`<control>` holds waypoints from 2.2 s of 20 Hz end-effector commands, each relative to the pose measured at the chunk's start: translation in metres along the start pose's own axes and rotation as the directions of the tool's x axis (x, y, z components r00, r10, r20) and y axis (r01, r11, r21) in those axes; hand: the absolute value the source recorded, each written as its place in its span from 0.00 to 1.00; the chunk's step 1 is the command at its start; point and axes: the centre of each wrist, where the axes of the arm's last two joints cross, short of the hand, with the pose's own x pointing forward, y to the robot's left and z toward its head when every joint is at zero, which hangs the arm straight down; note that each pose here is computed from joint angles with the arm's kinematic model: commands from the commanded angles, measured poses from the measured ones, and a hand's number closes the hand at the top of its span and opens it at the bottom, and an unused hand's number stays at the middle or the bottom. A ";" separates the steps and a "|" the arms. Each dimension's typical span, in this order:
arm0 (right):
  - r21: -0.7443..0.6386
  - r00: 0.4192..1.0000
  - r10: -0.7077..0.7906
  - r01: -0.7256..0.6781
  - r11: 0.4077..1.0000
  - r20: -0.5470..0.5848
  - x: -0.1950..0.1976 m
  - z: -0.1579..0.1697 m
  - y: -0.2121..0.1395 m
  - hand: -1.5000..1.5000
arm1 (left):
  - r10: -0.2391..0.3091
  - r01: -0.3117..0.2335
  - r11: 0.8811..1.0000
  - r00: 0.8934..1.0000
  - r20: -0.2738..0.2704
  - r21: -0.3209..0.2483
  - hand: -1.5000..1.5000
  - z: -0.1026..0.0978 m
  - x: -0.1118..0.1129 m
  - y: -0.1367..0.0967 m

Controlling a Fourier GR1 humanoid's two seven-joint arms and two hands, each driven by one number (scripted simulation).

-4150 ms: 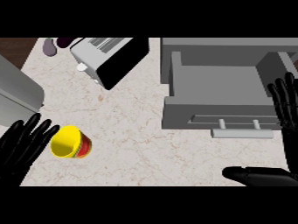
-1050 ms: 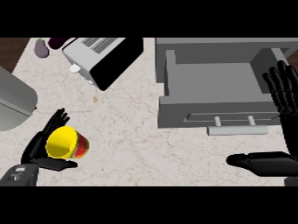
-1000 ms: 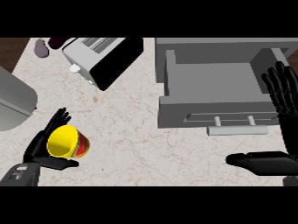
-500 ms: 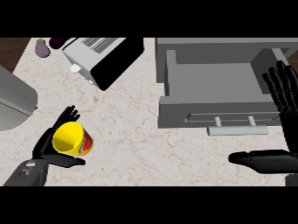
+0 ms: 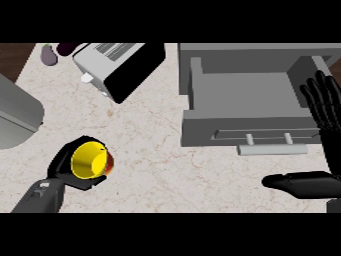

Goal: Pick up the cup, place it into the drawer and close the drawer

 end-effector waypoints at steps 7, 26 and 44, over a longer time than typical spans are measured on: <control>0.000 0.999 0.039 -0.039 0.999 -0.009 0.003 0.001 -0.001 0.00 | 0.115 -0.183 0.967 0.935 0.336 0.179 1.00 -0.012 0.005 -0.002; -0.041 0.999 0.027 -0.028 0.999 -0.019 -0.002 0.005 -0.012 0.00 | -0.022 -0.070 0.986 0.842 0.539 0.150 1.00 -0.101 0.066 -0.035; -0.040 1.000 0.023 -0.023 0.999 -0.015 -0.014 0.023 -0.023 0.00 | -0.178 0.166 0.984 0.835 0.520 0.069 1.00 -0.224 0.248 -0.185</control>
